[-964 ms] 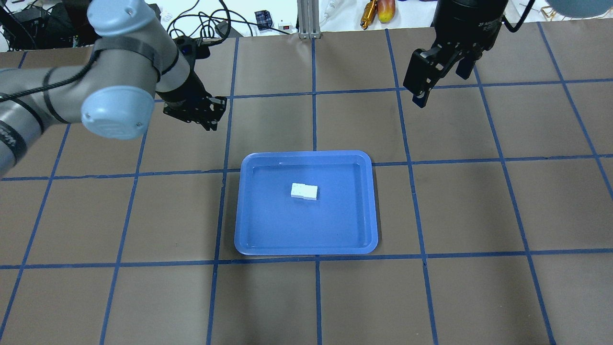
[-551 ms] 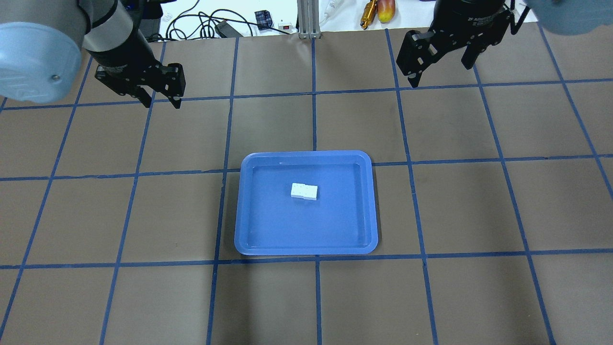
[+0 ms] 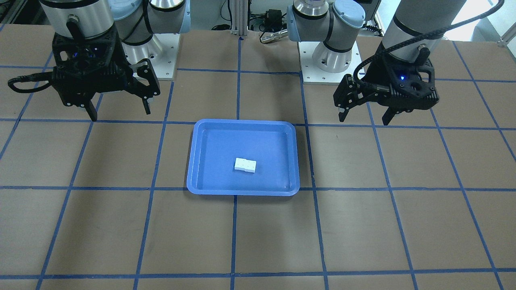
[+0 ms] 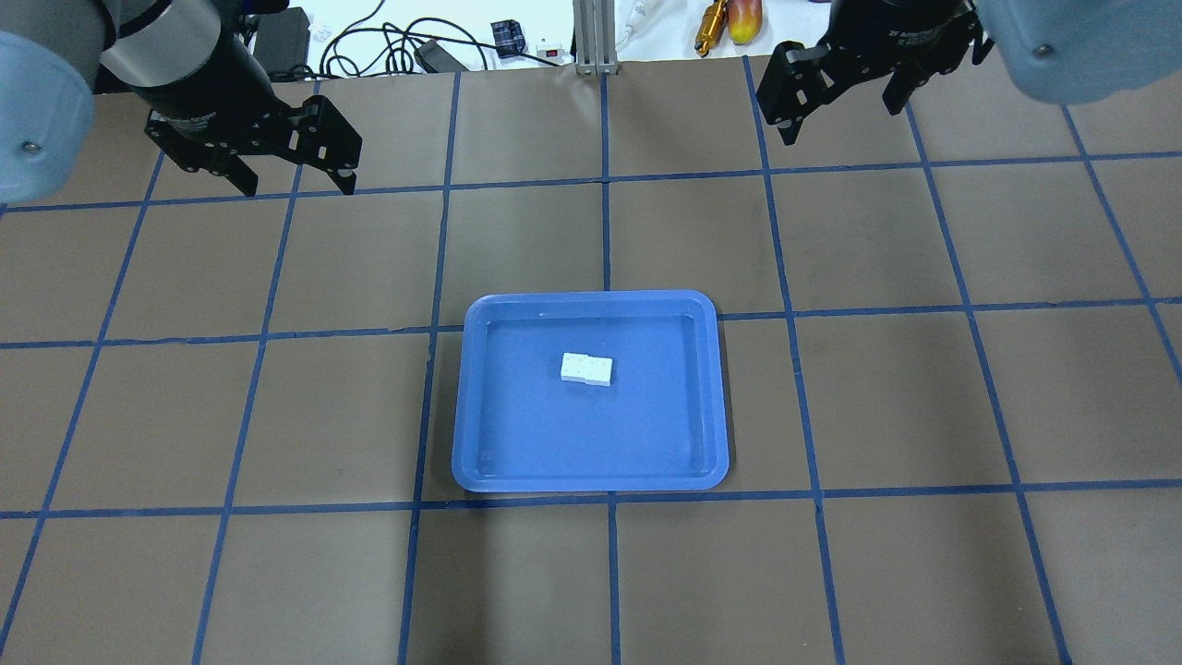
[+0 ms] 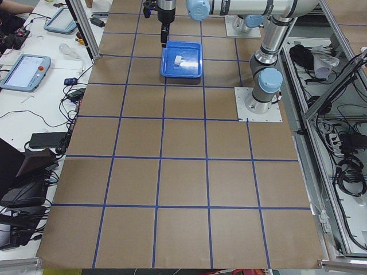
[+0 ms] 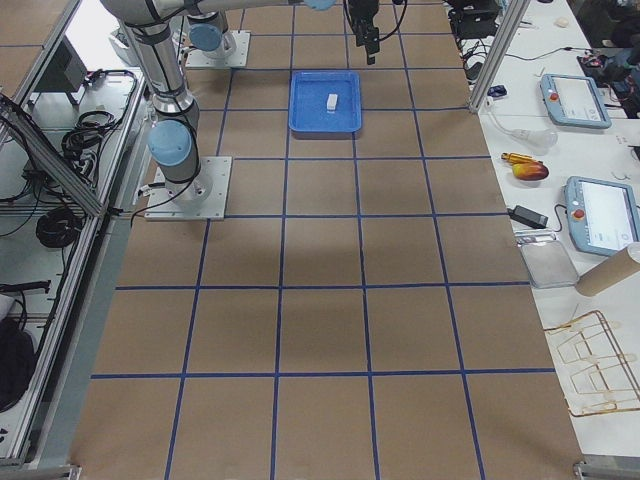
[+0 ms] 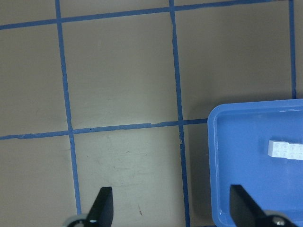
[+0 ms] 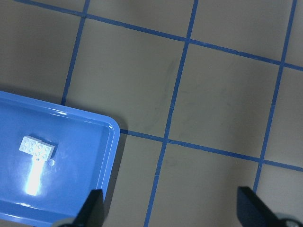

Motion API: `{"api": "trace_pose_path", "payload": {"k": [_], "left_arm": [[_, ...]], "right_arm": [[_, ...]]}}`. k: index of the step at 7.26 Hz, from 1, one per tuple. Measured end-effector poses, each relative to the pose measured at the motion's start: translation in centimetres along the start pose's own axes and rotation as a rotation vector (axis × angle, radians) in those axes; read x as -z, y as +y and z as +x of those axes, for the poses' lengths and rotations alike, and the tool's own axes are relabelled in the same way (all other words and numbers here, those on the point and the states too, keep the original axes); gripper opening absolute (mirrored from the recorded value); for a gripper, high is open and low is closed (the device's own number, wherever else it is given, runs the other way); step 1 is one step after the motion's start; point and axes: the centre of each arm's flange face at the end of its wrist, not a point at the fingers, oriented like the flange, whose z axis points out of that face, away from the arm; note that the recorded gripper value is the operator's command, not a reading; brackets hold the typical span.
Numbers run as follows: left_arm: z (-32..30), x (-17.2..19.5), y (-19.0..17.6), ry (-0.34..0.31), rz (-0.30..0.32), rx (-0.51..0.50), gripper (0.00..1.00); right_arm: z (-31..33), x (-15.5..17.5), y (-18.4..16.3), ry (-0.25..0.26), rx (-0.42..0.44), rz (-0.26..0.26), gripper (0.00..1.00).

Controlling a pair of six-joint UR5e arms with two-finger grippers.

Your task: Assemble white blocks and place on blue tray

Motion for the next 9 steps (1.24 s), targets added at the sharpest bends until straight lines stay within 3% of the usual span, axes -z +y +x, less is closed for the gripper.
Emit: {"api": "trace_pose_path", "payload": {"k": [3, 9], "left_arm": [[-0.03, 0.19, 0.26, 0.012, -0.026, 0.008, 1.0], [-0.05, 0.22, 0.65, 0.014, -0.035, 0.01, 1.0]], "right_arm": [[0.02, 0.09, 0.09, 0.001, -0.072, 0.0, 1.0], [-0.12, 0.14, 0.19, 0.001, -0.045, -0.001, 1.0]]}}
